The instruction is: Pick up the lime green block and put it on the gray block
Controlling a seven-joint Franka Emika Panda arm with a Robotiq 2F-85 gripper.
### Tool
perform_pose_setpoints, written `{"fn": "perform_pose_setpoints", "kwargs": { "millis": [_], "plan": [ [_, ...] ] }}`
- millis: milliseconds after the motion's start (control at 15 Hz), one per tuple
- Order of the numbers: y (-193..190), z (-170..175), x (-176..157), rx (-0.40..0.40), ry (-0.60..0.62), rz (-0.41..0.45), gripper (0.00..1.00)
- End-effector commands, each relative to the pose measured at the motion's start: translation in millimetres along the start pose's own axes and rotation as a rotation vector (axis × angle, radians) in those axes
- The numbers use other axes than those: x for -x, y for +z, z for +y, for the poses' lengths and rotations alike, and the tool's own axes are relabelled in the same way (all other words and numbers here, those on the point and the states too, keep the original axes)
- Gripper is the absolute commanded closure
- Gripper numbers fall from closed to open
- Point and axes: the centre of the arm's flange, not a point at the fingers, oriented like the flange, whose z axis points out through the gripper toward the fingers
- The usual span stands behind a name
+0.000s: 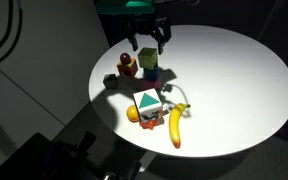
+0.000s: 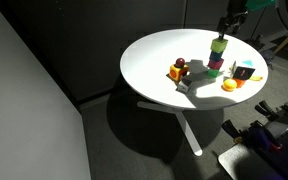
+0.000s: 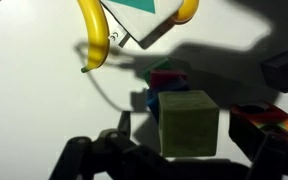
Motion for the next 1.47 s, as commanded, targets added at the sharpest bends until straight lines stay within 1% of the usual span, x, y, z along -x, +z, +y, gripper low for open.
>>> {"fn": "perform_pose_setpoints", "kwargs": {
  "millis": [0,1000,1067,1133,1400],
  "plan": [
    [1.4,-1.9,-13.2,-0.001,-0.022,0.01,0.0],
    [23.3,-10.5,-23.3,0.005,-0.031,-0.023,0.0],
    [25.3,-10.7,-23.4,0.006,-0.026,-0.03,0.25],
    [27.0,-10.7,-23.3,0.005,-0.028,-0.033,0.26],
    [24.3,-9.0,-19.6,0.003,-0.024,-0.041,0.58]
  ]
}}
